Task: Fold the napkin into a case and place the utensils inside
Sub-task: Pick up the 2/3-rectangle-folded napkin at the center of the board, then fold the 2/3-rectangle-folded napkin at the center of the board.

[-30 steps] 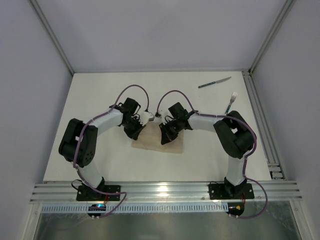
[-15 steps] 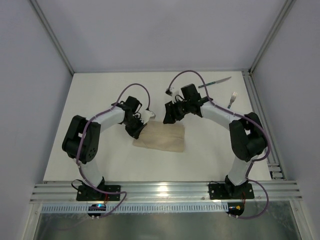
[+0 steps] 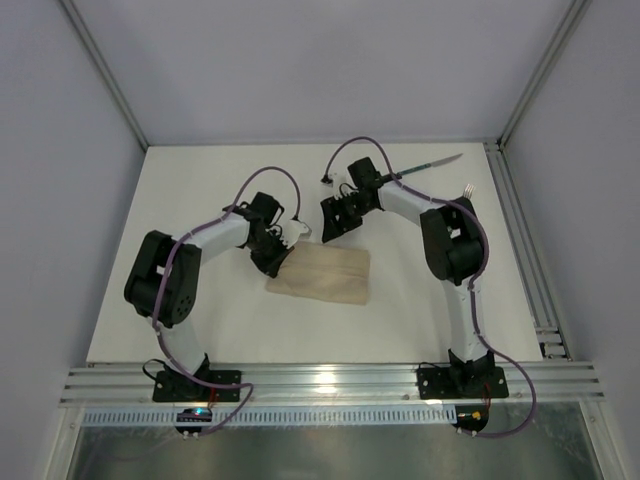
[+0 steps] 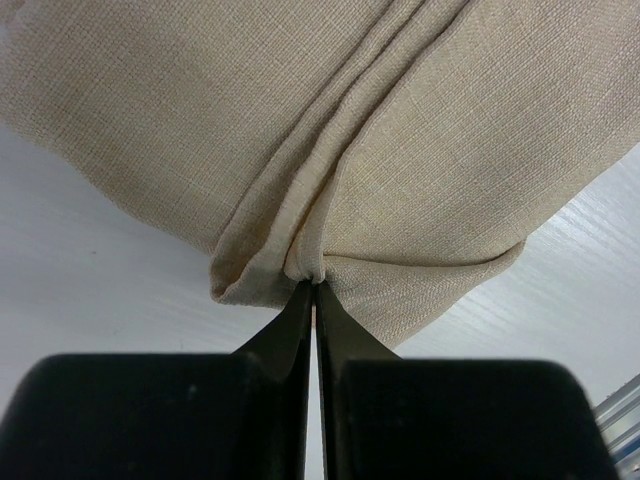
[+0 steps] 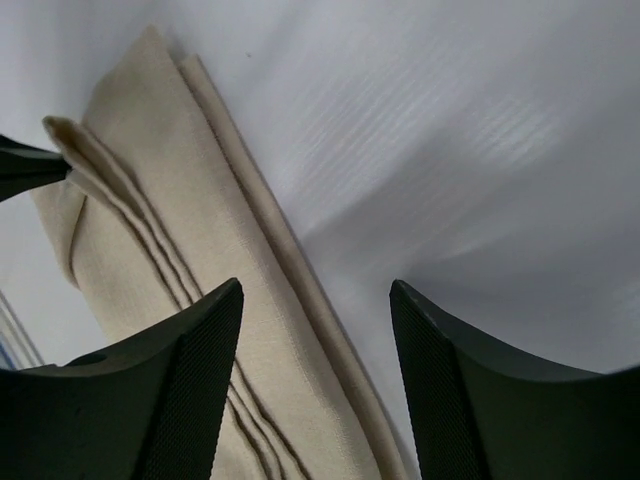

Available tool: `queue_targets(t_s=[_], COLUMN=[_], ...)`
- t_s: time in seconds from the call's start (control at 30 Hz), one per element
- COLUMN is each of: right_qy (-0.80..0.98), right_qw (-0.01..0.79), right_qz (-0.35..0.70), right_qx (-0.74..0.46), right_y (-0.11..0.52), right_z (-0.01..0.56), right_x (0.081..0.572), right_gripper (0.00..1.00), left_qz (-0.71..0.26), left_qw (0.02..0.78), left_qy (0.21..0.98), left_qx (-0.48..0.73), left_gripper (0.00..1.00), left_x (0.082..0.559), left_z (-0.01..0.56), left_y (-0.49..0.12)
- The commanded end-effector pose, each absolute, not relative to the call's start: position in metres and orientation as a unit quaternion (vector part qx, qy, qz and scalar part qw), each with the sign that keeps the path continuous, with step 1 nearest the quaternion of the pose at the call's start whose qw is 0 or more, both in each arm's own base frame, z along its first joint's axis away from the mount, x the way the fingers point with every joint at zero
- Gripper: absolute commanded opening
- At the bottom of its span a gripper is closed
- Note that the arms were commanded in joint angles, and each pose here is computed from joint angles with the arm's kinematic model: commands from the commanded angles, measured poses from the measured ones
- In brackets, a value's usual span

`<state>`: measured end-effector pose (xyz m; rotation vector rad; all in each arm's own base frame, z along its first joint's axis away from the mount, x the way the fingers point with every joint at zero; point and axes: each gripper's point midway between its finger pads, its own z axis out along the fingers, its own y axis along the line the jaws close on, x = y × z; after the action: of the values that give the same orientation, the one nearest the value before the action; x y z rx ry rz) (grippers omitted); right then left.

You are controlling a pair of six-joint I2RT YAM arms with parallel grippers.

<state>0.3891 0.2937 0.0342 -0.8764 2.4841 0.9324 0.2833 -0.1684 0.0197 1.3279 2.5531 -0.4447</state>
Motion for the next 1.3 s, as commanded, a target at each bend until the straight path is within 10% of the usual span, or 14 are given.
queue_targets(t_s=[0.0,0.3,0.73,1.27], right_qy=[0.879,0.876,0.869,0.878], right_qw=[0.077,-0.012,0.139,0.353], right_qz=[0.361,0.396,0.374,0.099], right_qx=[-0.302,-0.276,-0.292,-0.307], right_y=[0.294,0.291,0.307,0.295], right_z=[0.024,0.000,0.037,0.066], right_x=[0.354,0.317,0.353,0.345], right_gripper=[0.63,0.50,0.04,0.04], left_qz=[-0.146,-0.144,-0.184,-0.231], left_qw=[0.133,0.134,0.122,0.099], left_qy=[0.865,0.863,0.865,0.876], left_qx=[0.460,0.465,0.450,0.412], left_gripper=[0.00,0.00,0.00,0.00], left_x=[0.295,0.297,0.294,0.296], left_z=[0.019,0.020,0.020,0.018], left_y=[-0.172,-0.172,-0.181,-0.188])
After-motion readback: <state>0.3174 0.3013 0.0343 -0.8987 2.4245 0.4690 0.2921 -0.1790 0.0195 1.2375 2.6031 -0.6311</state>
